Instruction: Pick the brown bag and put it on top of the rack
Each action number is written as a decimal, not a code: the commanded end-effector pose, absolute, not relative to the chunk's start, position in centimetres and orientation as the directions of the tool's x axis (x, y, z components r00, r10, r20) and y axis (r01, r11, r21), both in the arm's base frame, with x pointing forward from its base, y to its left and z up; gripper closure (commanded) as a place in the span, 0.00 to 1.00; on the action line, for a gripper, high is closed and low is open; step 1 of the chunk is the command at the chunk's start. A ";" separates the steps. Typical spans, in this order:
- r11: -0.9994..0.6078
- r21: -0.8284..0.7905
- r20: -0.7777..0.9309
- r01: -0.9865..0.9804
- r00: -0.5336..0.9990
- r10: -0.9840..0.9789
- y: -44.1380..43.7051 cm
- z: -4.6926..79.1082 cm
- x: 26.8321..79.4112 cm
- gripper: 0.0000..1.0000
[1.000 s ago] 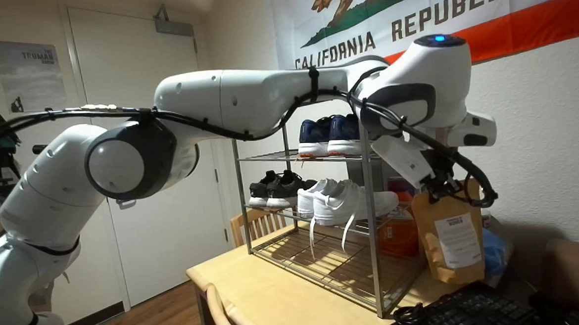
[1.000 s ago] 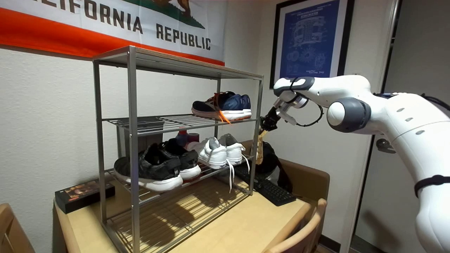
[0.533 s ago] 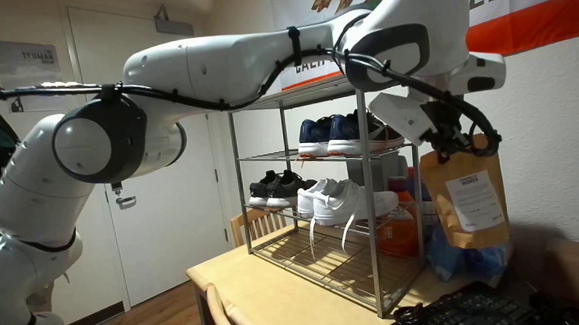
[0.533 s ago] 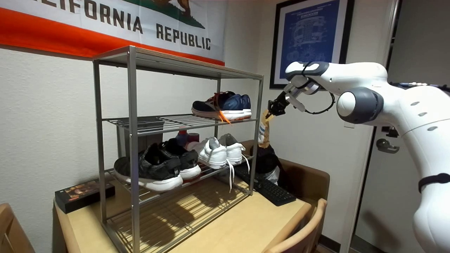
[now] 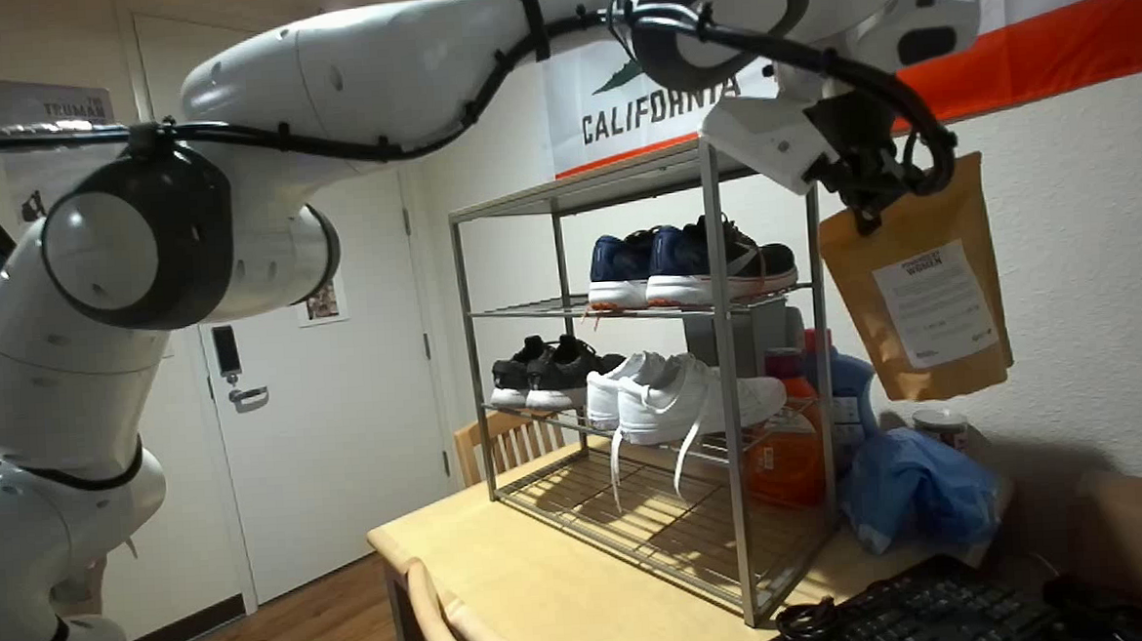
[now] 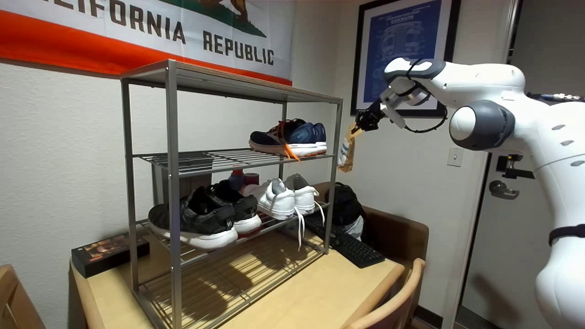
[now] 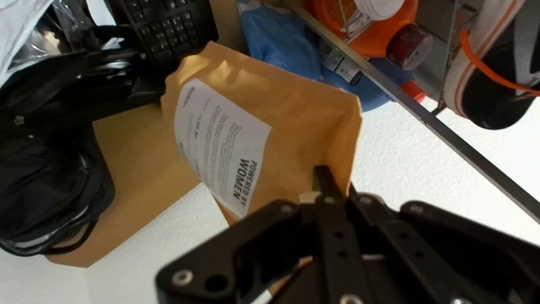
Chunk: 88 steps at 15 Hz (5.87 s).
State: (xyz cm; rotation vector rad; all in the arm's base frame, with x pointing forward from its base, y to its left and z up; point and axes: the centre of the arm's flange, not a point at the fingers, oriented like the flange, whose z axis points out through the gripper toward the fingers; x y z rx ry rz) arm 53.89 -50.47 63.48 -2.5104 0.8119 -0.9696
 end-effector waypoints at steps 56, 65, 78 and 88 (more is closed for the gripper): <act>-0.776 -0.536 0.816 0.332 0.442 -0.374 -38.0 90.8 45.9 0.99; -0.643 -0.616 0.751 0.454 0.585 -0.306 -36.7 89.7 45.1 0.99; -0.612 -0.644 0.747 0.459 0.550 -0.373 -36.2 87.5 45.1 0.98; -0.563 -0.671 0.731 0.483 0.559 -0.391 -36.4 86.5 47.8 0.99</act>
